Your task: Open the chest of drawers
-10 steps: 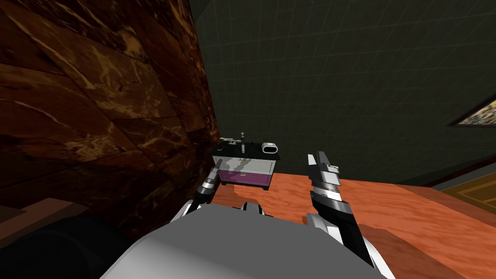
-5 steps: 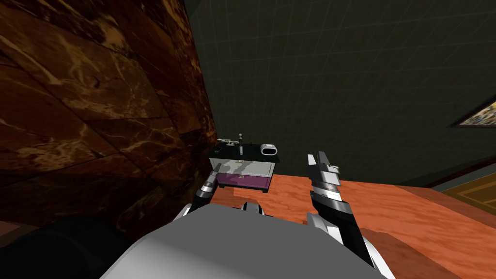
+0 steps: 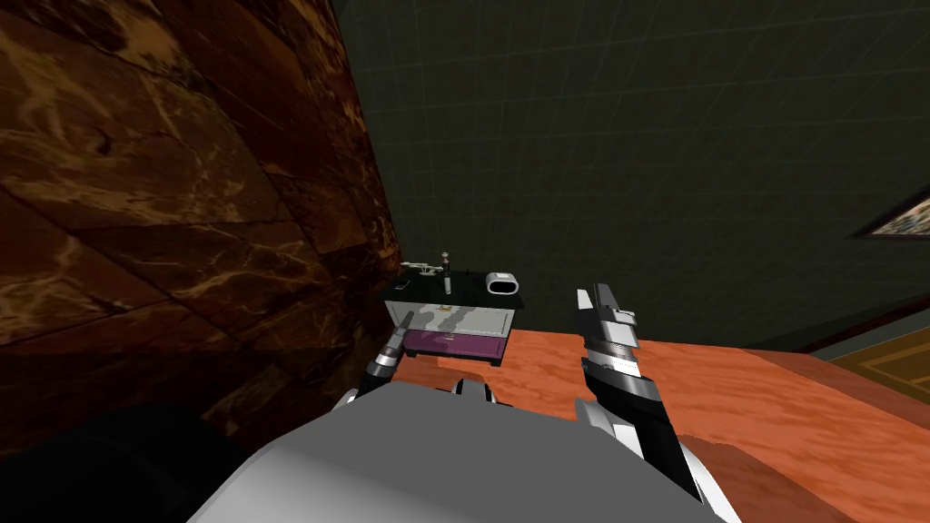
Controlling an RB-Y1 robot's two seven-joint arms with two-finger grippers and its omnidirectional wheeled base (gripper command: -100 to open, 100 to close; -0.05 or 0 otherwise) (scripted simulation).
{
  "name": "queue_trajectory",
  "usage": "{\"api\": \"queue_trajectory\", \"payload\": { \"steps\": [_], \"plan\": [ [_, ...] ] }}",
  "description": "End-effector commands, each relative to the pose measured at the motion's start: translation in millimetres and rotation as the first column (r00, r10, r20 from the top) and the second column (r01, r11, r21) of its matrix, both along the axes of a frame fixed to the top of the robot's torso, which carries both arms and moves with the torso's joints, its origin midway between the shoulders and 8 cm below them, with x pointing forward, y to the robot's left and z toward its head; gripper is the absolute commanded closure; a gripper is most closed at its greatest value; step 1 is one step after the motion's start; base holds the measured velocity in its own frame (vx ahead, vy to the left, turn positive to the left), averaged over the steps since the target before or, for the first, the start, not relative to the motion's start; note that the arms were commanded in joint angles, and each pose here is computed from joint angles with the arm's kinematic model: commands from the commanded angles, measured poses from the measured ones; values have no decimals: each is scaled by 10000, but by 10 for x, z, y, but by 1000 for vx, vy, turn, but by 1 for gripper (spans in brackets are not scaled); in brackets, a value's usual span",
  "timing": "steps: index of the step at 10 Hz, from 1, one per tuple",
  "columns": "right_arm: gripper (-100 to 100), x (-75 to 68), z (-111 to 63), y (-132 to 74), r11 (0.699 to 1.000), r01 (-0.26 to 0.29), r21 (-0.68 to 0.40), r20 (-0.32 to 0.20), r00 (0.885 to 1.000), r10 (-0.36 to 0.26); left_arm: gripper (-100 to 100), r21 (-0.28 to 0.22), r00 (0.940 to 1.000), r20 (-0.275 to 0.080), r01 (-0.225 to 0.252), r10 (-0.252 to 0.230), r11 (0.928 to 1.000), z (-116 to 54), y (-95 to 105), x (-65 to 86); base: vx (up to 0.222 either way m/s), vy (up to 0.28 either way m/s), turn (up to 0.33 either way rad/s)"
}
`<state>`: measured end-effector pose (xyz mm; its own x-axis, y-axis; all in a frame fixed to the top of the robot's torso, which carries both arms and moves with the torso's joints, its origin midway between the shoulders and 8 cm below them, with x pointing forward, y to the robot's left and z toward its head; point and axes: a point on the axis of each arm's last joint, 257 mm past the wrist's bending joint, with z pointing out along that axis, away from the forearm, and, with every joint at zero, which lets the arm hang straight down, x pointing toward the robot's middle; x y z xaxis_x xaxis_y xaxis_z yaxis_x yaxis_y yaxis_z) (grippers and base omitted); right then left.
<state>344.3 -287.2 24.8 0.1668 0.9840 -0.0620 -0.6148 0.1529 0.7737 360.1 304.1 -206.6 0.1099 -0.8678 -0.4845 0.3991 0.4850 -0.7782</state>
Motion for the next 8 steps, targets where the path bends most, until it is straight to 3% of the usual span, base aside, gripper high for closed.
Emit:
{"api": "queue_trajectory", "payload": {
  "steps": [1, 2, 3, 4, 5, 8],
  "plan": [
    [0, 0, 0, 0, 10000, 0, 0, -1, 10000, 0, -100, -18, 9999, -82, -97, 96, 10000, -181, 69, -76, 149, -50, -34],
    [0, 0, 0, 0, 10000, 0, 0, -1, 10000, 0, -100, -44, 9991, -381, -174, 172, 9998, -313, 101, -95, 117, -43, -9],
    [0, 0, 0, 0, 10000, 0, 0, 0, 10000, 0, -100, -61, 9992, -332, -203, 201, 9998, -356, 119, -127, 99, -30, -20],
    [0, 0, 0, 0, 10000, 0, 0, 0, 10000, 0, -100, -79, 9982, -543, -258, 253, 9996, -448, 141, -143, 75, -19, -12],
    [0, 0, 0, 0, 10000, 0, 0, 0, 10000, 0, -100, -106, 9984, -496, -290, 285, 9995, -490, 155, -177, 83, -19, -17],
    [0, 0, 0, 0, 10000, 0, 0, 0, 10000, 0, -100, -177, 9955, -849, -431, 414, 9989, -701, 204, -251, 81, -22, -14]
  ]
}}
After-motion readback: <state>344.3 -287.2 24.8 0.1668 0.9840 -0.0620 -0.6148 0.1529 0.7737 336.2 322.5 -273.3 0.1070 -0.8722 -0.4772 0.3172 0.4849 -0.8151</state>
